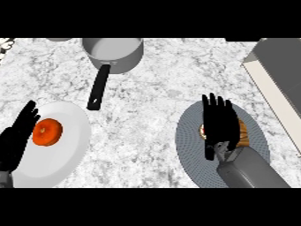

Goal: Pick the cupcake from the placemat and place it in the tiered shelf

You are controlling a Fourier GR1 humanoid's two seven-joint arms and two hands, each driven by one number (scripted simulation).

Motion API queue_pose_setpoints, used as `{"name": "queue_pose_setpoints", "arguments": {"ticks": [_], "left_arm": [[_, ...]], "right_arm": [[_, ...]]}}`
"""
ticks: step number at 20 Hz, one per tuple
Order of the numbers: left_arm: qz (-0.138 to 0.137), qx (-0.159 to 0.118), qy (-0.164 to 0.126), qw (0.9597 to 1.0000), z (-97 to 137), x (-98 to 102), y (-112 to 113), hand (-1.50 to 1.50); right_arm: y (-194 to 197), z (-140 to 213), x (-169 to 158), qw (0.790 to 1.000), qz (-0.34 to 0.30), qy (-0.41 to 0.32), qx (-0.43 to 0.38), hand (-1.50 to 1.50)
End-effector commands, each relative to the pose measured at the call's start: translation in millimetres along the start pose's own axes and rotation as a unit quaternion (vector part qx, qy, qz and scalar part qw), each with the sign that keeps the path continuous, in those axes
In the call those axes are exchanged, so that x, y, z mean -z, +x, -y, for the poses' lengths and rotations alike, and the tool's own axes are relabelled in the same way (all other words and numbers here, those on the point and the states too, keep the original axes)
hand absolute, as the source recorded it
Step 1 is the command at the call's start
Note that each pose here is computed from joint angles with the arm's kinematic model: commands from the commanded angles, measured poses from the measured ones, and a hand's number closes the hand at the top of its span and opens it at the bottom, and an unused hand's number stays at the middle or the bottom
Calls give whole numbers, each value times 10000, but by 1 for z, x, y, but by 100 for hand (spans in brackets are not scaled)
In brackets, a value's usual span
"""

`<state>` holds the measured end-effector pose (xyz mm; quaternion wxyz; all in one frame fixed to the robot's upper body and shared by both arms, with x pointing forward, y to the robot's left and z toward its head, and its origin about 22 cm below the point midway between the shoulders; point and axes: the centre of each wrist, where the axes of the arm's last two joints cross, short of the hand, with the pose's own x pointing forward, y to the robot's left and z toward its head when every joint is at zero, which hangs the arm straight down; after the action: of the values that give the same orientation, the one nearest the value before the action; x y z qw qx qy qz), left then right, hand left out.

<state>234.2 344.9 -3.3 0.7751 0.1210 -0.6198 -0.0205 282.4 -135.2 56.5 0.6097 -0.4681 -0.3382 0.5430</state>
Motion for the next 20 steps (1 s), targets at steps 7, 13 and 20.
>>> {"name": "queue_pose_setpoints", "arguments": {"ticks": [7, 13, 20], "left_arm": [[-60, 5, -33, 10000, -4, 2, 13, 0], [-6, 78, -32, 10000, -9, -14, 10, 0], [-54, -82, -103, 9999, -17, -6, -2, 0]], "right_arm": [[-1, -30, 13, 9999, -94, 126, 15, -150], [-28, -46, 31, 9990, -19, 309, 312, 150], [-25, -57, 38, 9995, 120, 123, -267, 150]]}}
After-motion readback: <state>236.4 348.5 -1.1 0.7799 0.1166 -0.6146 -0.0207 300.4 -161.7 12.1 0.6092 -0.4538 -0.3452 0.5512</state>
